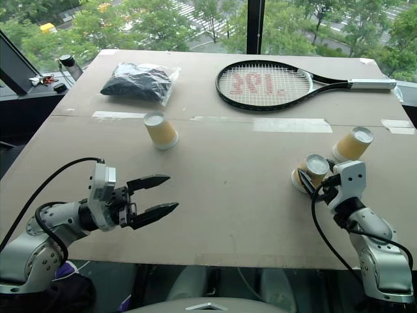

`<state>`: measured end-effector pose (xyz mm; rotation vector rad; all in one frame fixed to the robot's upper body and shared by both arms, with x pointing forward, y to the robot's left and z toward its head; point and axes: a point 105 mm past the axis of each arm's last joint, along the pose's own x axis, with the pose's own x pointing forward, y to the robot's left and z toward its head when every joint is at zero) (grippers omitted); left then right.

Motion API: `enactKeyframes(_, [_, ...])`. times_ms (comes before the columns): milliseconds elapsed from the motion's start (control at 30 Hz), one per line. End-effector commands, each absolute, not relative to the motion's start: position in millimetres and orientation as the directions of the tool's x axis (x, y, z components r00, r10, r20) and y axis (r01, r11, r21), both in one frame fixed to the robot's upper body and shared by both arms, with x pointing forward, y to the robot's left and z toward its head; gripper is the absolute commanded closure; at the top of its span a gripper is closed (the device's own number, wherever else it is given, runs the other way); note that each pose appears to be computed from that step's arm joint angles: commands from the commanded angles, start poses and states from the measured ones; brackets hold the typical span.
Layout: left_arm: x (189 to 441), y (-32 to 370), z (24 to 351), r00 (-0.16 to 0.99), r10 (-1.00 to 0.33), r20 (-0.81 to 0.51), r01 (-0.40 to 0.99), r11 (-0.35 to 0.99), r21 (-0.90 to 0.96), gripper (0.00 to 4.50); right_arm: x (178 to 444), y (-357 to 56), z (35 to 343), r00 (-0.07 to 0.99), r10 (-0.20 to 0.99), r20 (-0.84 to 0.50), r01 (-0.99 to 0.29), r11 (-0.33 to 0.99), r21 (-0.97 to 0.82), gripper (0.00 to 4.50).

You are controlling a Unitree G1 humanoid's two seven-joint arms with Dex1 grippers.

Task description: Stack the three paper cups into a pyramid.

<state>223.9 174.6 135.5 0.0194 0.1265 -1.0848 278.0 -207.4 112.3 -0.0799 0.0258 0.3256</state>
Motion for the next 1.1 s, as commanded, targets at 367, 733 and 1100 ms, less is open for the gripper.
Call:
enactKeyframes(367, [223, 178, 143, 0.481, -0.872, -0.093, 0.876, 0.482, 0.012, 0.00, 287, -151, 143, 0.848, 0.530, 0.005, -0.521, 0.835, -0.177, 2.56])
enactKeyframes(733, [221, 183, 140, 0.512, -0.854, -0.095, 0.858, 0.513, 0.011, 0.00, 305, -98, 157, 0.793, 0.610, 0.009, -0.595, 0.776, -0.209, 2.56])
enactKeyframes(1100, [218, 185, 137, 0.531, -0.841, -0.099, 0.846, 0.533, 0.008, 0.00, 310, -83, 153, 0.771, 0.636, -0.017, -0.625, 0.752, -0.210, 2.56])
